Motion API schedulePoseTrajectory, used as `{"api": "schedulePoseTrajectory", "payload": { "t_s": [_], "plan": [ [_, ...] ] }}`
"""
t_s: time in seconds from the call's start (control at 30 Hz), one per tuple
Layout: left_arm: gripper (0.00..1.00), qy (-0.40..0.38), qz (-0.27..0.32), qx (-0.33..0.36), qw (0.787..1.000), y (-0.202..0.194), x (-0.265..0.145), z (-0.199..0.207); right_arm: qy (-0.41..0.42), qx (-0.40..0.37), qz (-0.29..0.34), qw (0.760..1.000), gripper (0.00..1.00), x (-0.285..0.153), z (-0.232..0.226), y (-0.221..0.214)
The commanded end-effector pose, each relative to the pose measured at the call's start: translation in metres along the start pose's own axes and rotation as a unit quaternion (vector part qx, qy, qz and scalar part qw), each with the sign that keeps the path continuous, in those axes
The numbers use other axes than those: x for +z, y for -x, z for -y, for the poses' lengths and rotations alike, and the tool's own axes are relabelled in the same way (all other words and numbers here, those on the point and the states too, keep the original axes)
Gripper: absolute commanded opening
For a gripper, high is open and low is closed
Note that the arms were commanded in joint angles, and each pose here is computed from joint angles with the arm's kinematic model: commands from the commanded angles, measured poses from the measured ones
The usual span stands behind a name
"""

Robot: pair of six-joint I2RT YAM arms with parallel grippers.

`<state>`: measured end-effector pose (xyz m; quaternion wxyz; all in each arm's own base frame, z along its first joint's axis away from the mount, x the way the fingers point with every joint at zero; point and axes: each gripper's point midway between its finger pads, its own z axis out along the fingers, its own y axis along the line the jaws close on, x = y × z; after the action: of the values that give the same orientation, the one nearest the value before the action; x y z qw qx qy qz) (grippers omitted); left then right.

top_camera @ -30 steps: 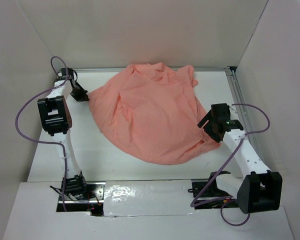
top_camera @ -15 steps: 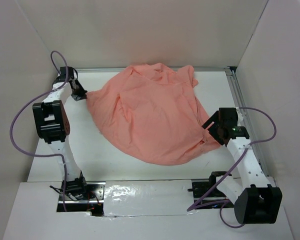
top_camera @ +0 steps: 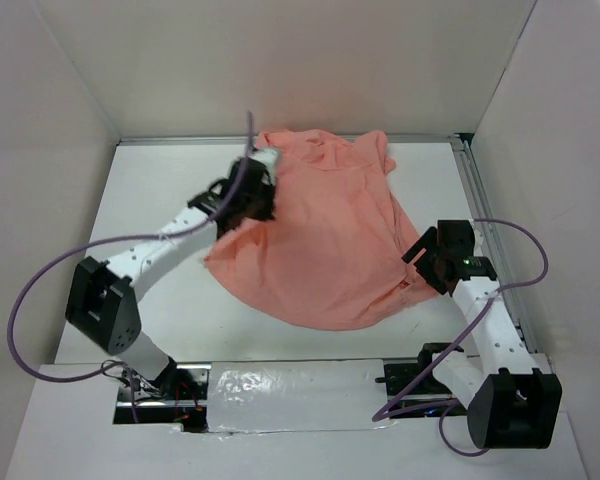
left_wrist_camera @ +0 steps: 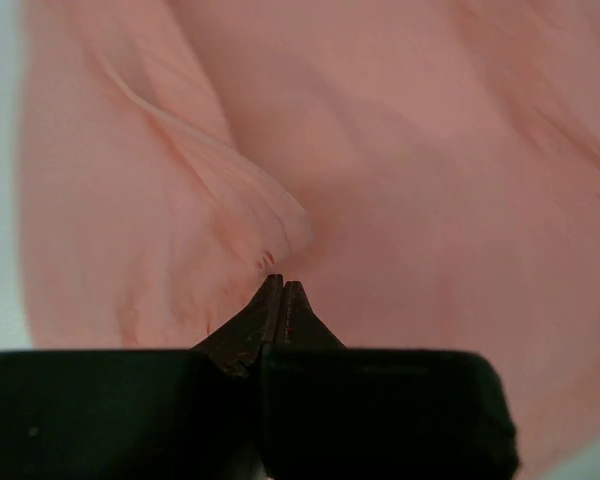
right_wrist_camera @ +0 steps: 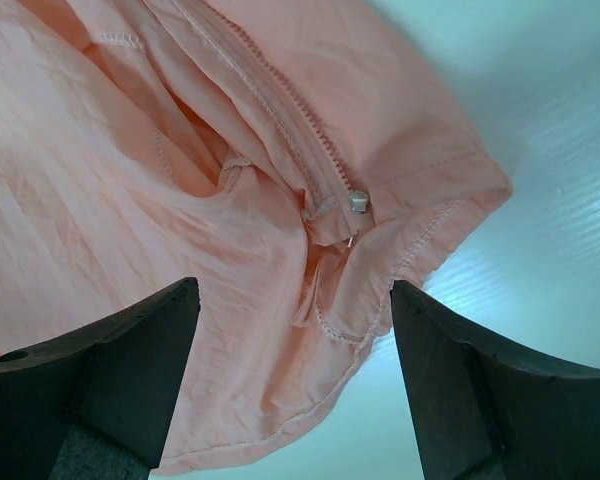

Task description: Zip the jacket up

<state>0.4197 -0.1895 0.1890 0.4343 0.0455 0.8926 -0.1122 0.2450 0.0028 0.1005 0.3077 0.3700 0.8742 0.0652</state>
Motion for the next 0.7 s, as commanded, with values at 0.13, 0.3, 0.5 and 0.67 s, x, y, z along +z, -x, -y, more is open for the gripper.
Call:
{"api": "schedulePoseTrajectory", "payload": {
  "t_s": [0.13, 0.3, 0.5, 0.67],
  "plan": [
    [0.00, -0.227, -0.132, 0.124, 0.957, -0.151, -0.103, 0.167, 0.035, -0.010, 0.010, 0.999, 0.84, 0.000, -0.008, 0.004],
    [0.09, -0.233, -0.261, 0.100, 0.932, -0.218, -0.117, 0.173, 0.037, -0.013, 0.023, 0.999, 0.89, -0.004, -0.009, 0.012],
    [0.99, -0.156, -0.202, 0.037, 0.966, -0.160, -0.100, 0.132, 0.040, -0.020, 0.030, 0.999, 0.93, -0.004, -0.009, 0.015],
    [0.99, -0.122, -0.165, -0.034, 0.978, -0.097, -0.050, 0.092, 0.036, -0.012, 0.027, 0.999, 1.00, 0.000, -0.008, 0.016]
  ]
}}
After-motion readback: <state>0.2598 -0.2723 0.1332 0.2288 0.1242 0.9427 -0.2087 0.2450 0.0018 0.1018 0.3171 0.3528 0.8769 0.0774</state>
